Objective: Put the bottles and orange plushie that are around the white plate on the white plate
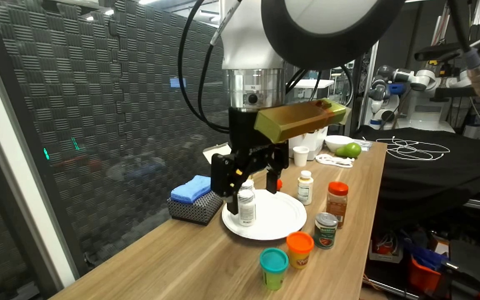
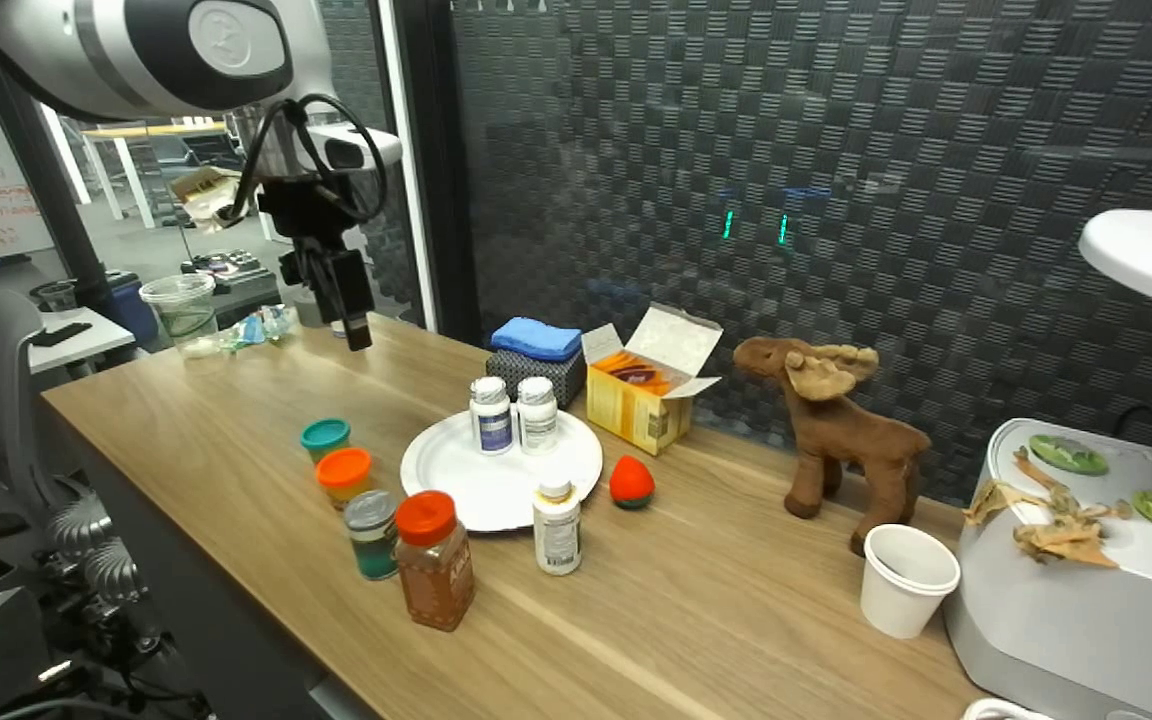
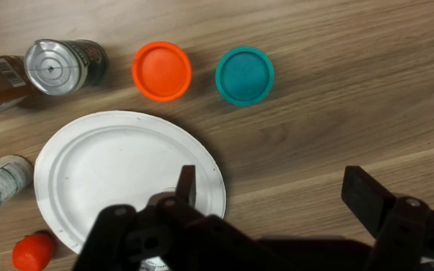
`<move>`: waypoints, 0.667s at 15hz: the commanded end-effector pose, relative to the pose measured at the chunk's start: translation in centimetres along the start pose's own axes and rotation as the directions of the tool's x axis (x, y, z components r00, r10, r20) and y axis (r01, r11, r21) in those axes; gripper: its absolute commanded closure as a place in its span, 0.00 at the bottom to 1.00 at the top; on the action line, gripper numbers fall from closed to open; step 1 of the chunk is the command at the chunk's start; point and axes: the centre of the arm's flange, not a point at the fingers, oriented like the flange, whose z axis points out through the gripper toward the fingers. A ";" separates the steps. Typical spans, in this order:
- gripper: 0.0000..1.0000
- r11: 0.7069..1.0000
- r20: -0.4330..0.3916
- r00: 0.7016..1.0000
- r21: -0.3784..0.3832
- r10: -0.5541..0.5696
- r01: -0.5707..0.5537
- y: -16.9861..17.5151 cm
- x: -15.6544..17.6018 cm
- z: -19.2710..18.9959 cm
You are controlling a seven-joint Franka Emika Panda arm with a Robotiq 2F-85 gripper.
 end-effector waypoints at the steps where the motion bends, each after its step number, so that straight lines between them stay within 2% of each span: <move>1: 0.00 1.000 0.000 1.000 0.000 0.000 0.000 0.0 0.0 0.0; 4: 0.00 1.000 -0.027 1.000 -0.019 0.000 0.000 -0.2 -0.2 1.3; 10: 0.00 0.993 0.014 0.997 -0.084 -0.078 0.079 -0.7 -2.1 6.6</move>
